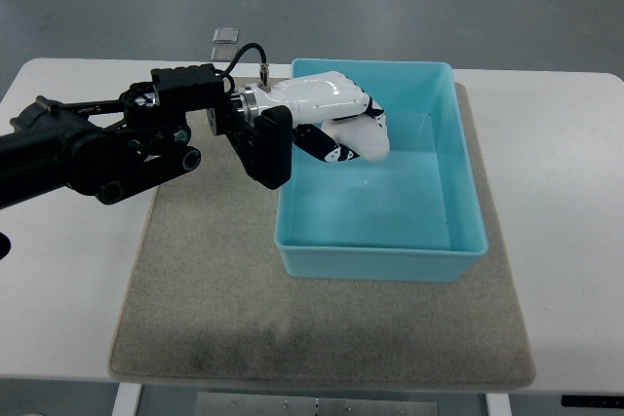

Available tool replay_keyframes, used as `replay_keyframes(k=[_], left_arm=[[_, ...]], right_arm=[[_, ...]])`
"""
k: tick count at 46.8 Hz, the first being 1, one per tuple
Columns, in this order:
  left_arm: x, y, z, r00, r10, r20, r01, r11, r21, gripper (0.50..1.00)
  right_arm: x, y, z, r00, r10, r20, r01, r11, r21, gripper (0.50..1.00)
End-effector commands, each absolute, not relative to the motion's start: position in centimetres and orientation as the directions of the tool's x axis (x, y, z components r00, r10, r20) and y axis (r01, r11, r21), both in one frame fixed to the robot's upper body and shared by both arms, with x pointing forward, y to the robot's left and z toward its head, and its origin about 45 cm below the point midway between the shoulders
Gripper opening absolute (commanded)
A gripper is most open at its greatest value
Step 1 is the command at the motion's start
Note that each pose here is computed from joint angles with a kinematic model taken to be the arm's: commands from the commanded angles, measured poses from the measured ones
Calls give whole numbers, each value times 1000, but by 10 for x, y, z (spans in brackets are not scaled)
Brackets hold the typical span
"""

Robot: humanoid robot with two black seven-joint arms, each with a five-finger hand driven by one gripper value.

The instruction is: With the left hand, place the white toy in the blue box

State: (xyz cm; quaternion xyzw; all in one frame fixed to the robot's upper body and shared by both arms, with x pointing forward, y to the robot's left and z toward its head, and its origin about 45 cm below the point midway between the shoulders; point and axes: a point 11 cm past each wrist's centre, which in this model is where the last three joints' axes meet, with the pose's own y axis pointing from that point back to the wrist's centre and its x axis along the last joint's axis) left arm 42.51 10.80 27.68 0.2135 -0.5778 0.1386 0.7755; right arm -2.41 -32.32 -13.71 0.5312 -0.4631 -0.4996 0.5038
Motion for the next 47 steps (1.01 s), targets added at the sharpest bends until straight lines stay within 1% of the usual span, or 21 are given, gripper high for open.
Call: replay_keyframes(k=[1,2,3,4,8,10,16,22,26,30,36,42,47], left_arm=[[425,107,276,297,-33,954,-461,871,173,902],[425,108,277,296,-33,955,-462,870,173,932],[425,107,276,297,-34,954,-460,871,174,951],[425,108,277,295,-34,955,-461,870,174,960],[425,107,277,296,-31,955,-461,871,171,969],[425,107,278,296,-33,955,-461,870,173,992],[425,106,279,301,-31,953,-456,873,173,994],[431,110,293,297,16,955,-479,867,135,994],[440,122,310,325,125,937,-527,847,70,994],[448,133,326,373,257,892,-576,818,5,996],[462,161,342,410,448,795,-666,742,-75,996],[470,186,349,415,571,709,-731,673,-113,996],[476,206,356,398,655,643,-777,613,-144,996]], right_arm=[[-24,-323,-137,72,-995,-64,11,-63,998,936],[-24,-323,-137,72,-995,-64,11,-63,998,936],[-24,-323,-137,72,-995,-64,11,-63,998,936],[-24,-324,-137,72,-995,-63,12,-62,998,936],[-24,-323,-137,72,-995,-64,11,-63,998,936],[-24,-323,-137,72,-995,-64,11,-63,998,936],[-24,-323,-137,72,-995,-64,11,-63,998,936],[-23,-323,-137,72,-995,-64,10,-63,998,936],[-24,-323,-137,72,-995,-64,11,-63,998,936],[-24,-323,-137,72,-995,-64,11,-63,998,936],[-24,-323,-137,72,-995,-64,11,-63,998,936],[-24,-323,-137,72,-995,-64,11,-63,998,936],[-24,-324,-137,72,-995,-63,12,-62,998,936]])
